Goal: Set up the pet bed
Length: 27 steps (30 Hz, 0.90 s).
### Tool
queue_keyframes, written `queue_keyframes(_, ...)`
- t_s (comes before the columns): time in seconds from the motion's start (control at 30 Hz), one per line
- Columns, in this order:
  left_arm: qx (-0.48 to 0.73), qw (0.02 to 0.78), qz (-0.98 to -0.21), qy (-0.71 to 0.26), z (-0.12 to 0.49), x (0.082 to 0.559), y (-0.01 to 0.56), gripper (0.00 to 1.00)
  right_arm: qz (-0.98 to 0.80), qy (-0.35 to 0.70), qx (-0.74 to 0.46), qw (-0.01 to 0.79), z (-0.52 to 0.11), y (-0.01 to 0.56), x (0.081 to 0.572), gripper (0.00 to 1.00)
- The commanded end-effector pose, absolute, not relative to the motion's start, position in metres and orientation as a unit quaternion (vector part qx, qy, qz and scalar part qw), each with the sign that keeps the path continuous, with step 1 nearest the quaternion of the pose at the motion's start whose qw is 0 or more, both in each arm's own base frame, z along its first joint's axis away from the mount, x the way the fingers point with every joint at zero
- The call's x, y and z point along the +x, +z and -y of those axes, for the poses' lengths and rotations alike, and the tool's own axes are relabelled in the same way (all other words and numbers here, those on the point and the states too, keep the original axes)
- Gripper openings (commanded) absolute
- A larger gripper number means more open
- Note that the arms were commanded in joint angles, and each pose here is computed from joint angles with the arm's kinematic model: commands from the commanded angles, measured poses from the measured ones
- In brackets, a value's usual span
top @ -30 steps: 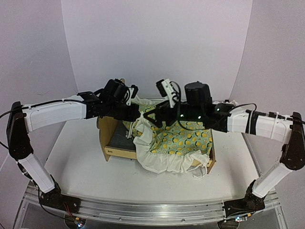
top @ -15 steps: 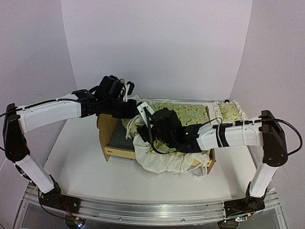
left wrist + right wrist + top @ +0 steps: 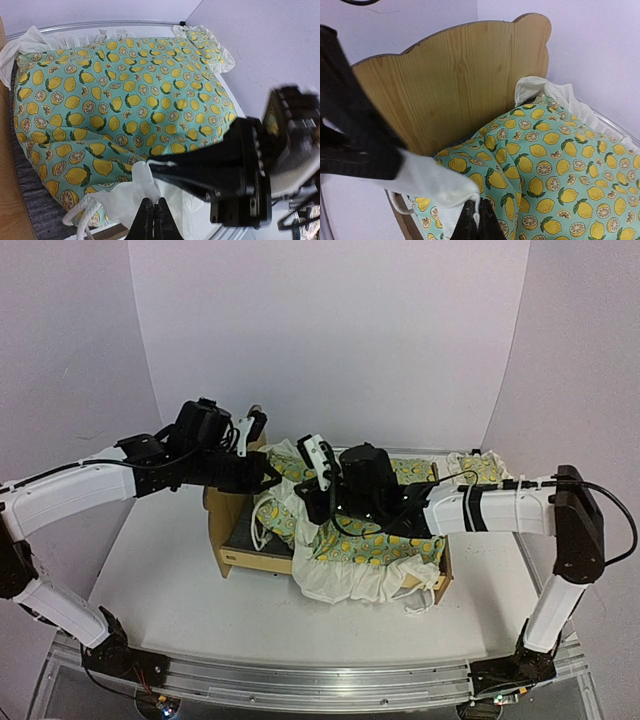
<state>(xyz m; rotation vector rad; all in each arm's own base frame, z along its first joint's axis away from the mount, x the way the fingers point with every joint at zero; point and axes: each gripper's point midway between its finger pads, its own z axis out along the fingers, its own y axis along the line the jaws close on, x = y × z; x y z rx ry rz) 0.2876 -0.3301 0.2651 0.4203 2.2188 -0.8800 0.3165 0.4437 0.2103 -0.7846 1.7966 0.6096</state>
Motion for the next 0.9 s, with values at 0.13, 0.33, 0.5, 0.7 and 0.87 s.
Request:
queue_keyframes(0.13, 0.219, 0.291, -0.822, -0.437, 0.322, 0.224, 0.275, 0.0, -0.695, 0.422, -0.383, 0.438, -0.464, 0.251, 0.263, 0.0)
queue_keyframes(0.33, 0.207, 0.307, -0.824, -0.428, 0.294, 0.205, 0.257, 0.37, -0.707, 0.415, -0.361, 0.444, -0.458, 0.256, 0.273, 0.0)
queue_keyframes(0.5, 0.198, 0.314, -0.825, -0.425, 0.277, 0.194, 0.244, 0.55, -0.714, 0.417, -0.352, 0.438, -0.452, 0.26, 0.284, 0.0)
queue_keyframes(0.7, 0.116, 0.39, -0.8, -0.441, 0.255, 0.202, 0.242, 0.52, -0.718, 0.421, -0.346, 0.433, -0.451, 0.26, 0.292, 0.0)
queue_keyframes(0.87, 0.084, 0.45, -0.796, -0.396, 0.257, 0.22, 0.236, 0.48, -0.719, 0.422, -0.345, 0.431, -0.451, 0.259, 0.294, 0.0)
